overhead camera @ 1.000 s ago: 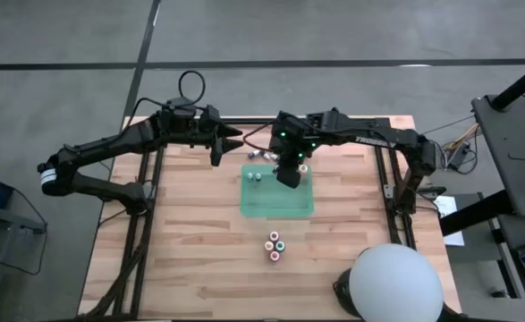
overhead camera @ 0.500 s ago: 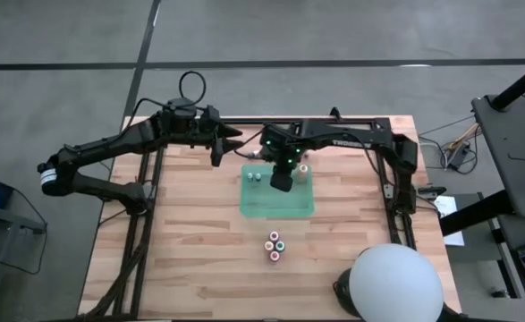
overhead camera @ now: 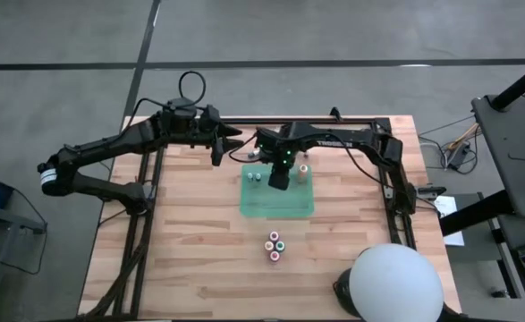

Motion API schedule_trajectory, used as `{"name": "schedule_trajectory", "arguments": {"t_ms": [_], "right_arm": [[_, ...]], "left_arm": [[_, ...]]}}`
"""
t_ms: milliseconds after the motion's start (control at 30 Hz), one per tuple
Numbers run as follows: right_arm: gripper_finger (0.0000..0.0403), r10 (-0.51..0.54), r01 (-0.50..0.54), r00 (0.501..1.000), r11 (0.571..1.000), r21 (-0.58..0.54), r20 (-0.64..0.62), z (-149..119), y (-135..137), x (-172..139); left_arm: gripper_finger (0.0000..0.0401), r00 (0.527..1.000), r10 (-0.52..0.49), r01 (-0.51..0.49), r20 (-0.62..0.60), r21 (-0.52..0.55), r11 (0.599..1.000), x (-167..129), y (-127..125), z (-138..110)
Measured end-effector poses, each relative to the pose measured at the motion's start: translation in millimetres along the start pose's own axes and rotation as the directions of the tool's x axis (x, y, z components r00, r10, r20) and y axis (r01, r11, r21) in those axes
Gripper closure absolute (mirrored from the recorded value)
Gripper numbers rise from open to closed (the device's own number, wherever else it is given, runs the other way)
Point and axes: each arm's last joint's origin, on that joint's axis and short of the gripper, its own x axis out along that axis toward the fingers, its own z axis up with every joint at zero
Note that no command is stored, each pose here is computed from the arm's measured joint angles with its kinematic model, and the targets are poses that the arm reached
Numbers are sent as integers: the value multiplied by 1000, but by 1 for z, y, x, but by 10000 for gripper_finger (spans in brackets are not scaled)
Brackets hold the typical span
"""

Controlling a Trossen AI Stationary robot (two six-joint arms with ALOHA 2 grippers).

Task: Pick & Place food coloring
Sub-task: Put the red food coloring bottle into the green container

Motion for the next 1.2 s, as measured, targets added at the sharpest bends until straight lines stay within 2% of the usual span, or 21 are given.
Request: {"name": "schedule_trajectory", "arguments": {"t_ms": [400,767,1200], "right_arm": [[351,-2,3,999,1000,-30,50,6,-5,7],[351,1,1,1000,997,-77,22,8,-6,22],[351,10,2,995,994,-113,100,16,-5,23]], "left_arm": [[229,1000,19,-19,3,-1,1000,0,1,0],[229,1000,19,-19,3,-1,1000,0,1,0],[229,1000,26,-26,5,-1,1000,0,1,0]]}}
